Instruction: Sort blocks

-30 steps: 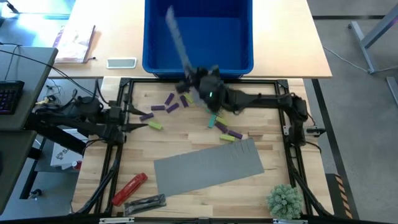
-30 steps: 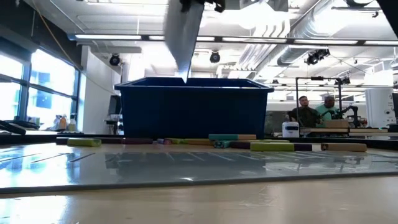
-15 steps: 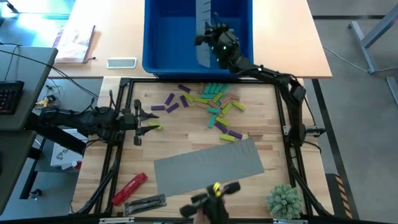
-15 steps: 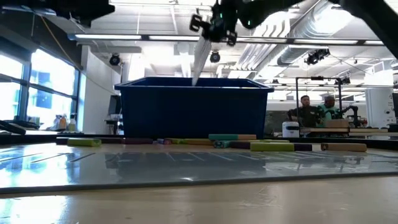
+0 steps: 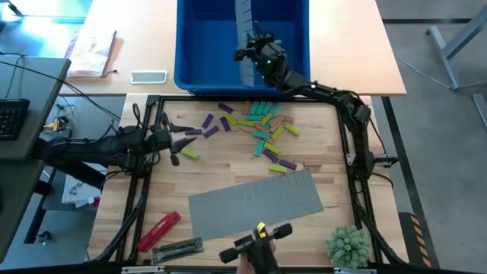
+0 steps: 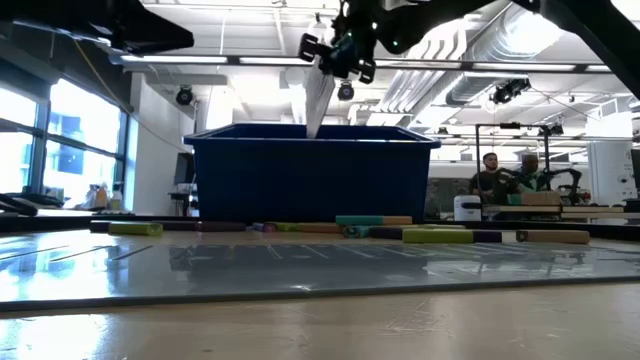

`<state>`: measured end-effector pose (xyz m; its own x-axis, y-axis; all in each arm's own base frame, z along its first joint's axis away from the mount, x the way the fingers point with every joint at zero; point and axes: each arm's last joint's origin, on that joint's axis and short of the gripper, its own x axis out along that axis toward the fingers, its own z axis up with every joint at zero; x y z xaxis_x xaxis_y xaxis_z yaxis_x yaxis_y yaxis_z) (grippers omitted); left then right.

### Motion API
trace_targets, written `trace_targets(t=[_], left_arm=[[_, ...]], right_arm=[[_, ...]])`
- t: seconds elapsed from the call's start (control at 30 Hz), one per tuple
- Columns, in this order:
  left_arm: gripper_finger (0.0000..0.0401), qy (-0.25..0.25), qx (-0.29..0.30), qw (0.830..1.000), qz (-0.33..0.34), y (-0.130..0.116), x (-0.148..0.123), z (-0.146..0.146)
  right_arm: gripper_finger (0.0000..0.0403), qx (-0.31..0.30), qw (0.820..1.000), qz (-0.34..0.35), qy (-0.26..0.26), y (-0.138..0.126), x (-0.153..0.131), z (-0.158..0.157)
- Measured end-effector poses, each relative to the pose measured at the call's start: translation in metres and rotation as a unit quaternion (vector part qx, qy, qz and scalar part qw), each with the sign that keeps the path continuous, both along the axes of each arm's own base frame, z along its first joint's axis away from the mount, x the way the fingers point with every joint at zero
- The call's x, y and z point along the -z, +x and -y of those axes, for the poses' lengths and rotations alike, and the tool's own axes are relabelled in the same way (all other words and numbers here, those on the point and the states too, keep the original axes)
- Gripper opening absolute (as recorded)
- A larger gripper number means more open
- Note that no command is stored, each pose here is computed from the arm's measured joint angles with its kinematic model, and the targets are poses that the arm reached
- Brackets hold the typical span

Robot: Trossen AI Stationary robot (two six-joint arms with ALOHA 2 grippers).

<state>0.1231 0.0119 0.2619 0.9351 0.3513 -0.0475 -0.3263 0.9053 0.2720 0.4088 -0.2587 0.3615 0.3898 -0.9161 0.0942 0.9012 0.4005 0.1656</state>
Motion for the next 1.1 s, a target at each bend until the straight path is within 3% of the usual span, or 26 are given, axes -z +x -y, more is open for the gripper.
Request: trace_targets(t=[0.27,0.43,0.6,0.83,1.1], left_arm=[[0.0147,0.008,-0.069,0.996,-0.056,0.015,-0.032,-0.022],[0.0147,-0.029,-0.139,0.989,-0.033,0.031,-0.057,-0.048],[0.0147,-0.045,-0.167,0.982,-0.071,0.058,-0.063,-0.08],[0.0147,-0.055,-0.21,0.971,-0.098,0.091,-0.051,-0.115],[0.0147,-0.037,-0.262,0.961,-0.082,0.106,-0.037,-0.144]], right_arm=[[0.0,0.011,0.999,-0.029,0.03,-0.001,-0.033,-0.009],[0.0,0.021,0.998,-0.022,0.049,-0.011,-0.049,0.0],[0.0,0.007,0.999,-0.014,0.049,-0.015,-0.056,0.003],[0.0,-0.001,0.998,-0.016,0.06,-0.012,-0.045,0.015],[0.0,0.011,0.996,-0.018,0.085,-0.003,-0.012,0.037]])
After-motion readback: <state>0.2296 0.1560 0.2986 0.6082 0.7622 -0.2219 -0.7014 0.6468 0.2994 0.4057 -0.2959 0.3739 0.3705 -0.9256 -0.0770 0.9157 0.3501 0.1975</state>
